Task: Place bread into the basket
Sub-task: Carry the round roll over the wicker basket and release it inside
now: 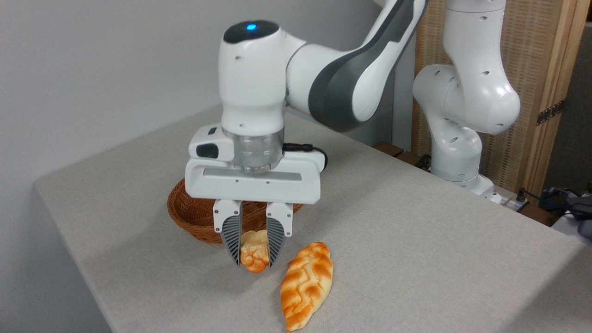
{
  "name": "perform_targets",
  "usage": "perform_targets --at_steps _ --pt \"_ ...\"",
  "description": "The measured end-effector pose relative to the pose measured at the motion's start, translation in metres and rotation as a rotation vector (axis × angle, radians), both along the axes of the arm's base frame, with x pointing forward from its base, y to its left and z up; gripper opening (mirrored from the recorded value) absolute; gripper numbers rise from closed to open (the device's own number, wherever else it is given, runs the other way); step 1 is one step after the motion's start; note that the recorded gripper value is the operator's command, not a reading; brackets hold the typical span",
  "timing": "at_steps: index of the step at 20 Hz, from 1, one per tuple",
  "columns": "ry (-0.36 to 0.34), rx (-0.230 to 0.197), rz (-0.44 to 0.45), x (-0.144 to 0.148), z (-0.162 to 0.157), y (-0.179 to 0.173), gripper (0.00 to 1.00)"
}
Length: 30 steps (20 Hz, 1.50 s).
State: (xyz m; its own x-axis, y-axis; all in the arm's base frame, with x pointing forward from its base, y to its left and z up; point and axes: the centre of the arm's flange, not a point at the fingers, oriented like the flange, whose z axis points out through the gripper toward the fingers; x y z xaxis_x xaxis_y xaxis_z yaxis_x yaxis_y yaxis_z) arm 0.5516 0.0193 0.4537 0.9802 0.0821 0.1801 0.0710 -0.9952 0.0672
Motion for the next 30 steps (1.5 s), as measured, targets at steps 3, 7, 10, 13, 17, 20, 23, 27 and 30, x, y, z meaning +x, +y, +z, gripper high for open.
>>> perform_targets --at_steps 3,7,10,13,17,20,23,27,30 --pt "-0.029 -0.004 -0.004 -0.003 0.016 -0.002 0.53" --pt "-0.069 -0.036 -0.022 0.000 0.036 -0.021 0.53" --pt "-0.086 -0.058 -0.040 0.002 0.048 -0.038 0.55" --pt "-0.078 -0.066 -0.083 0.001 0.057 -0.063 0.58" --pt "-0.039 -0.063 -0.157 -0.007 0.055 -0.105 0.89" --pt "-0.029 -0.061 -0.192 -0.011 0.054 -0.125 1.00" --pt "0.001 -0.055 -0.245 -0.019 0.050 -0.152 1.00" --pt "0.028 -0.048 -0.302 -0.026 0.042 -0.180 1.00" --pt "0.030 -0.030 -0.337 -0.030 0.041 -0.193 1.00"
